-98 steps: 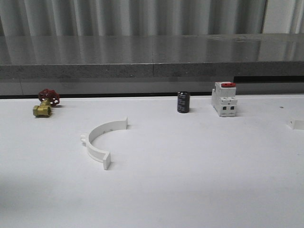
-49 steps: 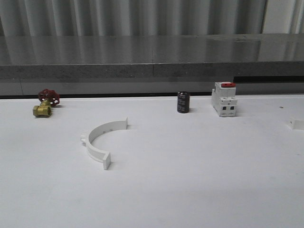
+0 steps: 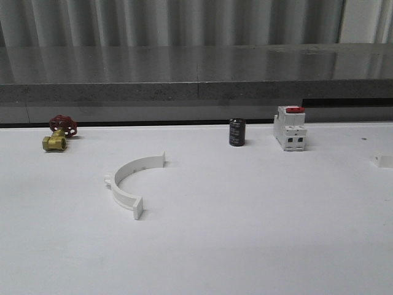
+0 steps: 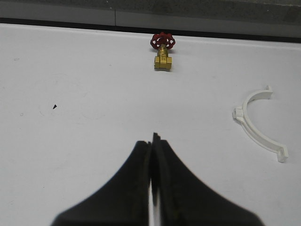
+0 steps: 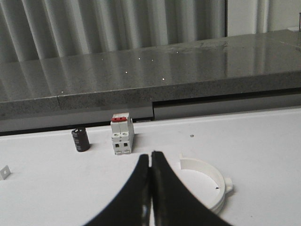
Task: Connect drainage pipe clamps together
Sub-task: 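Lower the right gripper onto the other white half-ring and grasp it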
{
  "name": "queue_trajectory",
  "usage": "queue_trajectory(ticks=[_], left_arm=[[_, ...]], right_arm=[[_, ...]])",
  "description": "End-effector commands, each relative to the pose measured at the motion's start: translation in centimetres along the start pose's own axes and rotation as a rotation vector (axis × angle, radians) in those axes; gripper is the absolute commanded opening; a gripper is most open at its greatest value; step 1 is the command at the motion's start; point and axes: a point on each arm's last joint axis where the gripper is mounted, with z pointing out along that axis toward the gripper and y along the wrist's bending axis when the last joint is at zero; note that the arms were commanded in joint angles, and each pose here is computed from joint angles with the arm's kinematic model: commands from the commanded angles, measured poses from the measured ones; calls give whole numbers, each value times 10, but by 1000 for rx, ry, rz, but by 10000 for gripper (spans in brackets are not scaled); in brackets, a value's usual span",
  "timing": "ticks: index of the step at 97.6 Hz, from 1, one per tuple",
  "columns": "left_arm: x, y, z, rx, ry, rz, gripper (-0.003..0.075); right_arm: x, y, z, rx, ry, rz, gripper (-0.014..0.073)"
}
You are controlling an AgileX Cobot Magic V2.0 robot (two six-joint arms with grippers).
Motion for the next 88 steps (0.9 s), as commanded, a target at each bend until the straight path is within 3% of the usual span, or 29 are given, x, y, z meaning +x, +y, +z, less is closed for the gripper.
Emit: queue_trajectory(ticks=[1,27,28,41,60,78,88], left_arm=[[-13,-2,-4,18,-90,-6,-20],[-13,-2,-4,18,-90,-6,-20],[-13,-2,-4,18,-90,-6,-20],[-13,-2,-4,18,-90,-6,-20],[-13,-2,-4,18,-90,-6,-20],[-13,-2,-4,18,-90,-6,-20],[-13,-2,-4,18,-90,-6,-20]], right_arm=[[-21,3,-4,-23,-148,-6,-67],[-62,9,2,-7,6,8,-67],[-84,12,47,35,332,8,-67],[-88,13,82,57,506,7,-67],[-87,13,128,73,623,8,-67],[-67,11,149,88,726,8,-59],[-60,10,150,95,780,8,30]])
